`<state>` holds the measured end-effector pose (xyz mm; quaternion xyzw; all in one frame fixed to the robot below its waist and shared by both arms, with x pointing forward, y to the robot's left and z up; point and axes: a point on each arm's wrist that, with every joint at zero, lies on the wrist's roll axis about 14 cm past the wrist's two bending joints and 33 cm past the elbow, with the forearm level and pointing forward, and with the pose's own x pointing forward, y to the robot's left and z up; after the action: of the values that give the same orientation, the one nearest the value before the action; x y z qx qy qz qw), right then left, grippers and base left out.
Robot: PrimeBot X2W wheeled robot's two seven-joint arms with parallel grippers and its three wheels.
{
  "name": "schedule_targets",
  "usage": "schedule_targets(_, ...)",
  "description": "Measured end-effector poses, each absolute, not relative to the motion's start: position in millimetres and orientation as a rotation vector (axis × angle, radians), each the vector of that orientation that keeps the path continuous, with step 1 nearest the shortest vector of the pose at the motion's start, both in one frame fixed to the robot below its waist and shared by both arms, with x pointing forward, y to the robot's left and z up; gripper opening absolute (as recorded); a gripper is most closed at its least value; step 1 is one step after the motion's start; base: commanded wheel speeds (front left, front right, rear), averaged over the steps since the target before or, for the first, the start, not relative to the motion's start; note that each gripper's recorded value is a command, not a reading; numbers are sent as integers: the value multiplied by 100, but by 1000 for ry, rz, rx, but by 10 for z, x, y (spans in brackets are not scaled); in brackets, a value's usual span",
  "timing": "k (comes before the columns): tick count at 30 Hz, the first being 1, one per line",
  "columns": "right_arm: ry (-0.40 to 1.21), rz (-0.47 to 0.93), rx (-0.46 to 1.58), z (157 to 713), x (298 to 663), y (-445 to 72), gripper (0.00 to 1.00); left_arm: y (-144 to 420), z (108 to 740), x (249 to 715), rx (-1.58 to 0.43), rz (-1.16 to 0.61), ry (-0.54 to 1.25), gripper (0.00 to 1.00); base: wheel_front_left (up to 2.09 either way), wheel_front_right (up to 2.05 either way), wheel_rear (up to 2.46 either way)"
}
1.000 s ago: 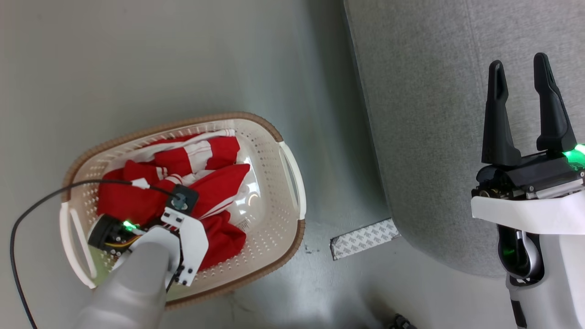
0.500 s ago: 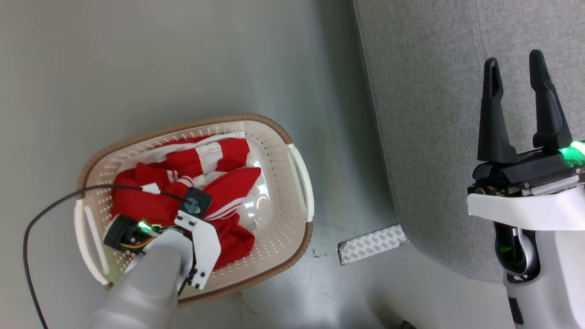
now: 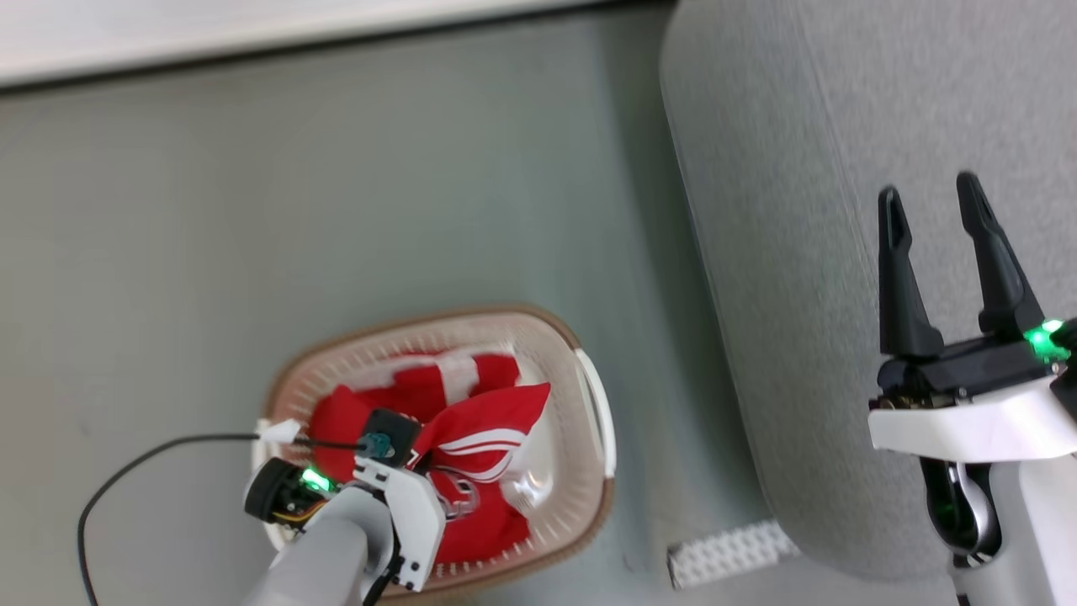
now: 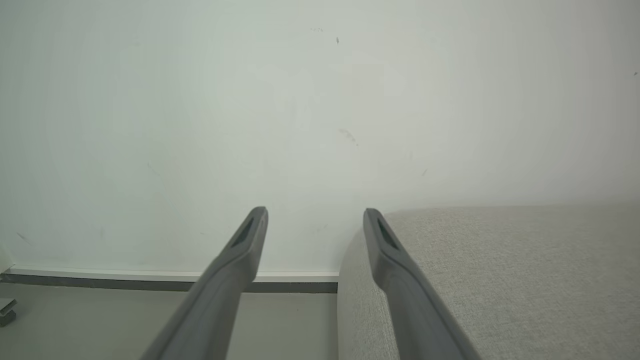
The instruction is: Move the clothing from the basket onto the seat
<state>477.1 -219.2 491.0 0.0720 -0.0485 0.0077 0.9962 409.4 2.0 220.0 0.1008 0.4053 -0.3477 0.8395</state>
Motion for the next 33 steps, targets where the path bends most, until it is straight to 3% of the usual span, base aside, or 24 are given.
schedule_targets(16, -218, 105, 192, 5538, 4270, -1869, 100, 126, 3623, 4184, 58, -611, 469, 0, 0, 0, 0)
schedule_targets(33, -306, 148, 205, 5883, 3855, -1725, 100, 211, 5470, 4428, -103, -507, -68, 0, 0, 0, 0)
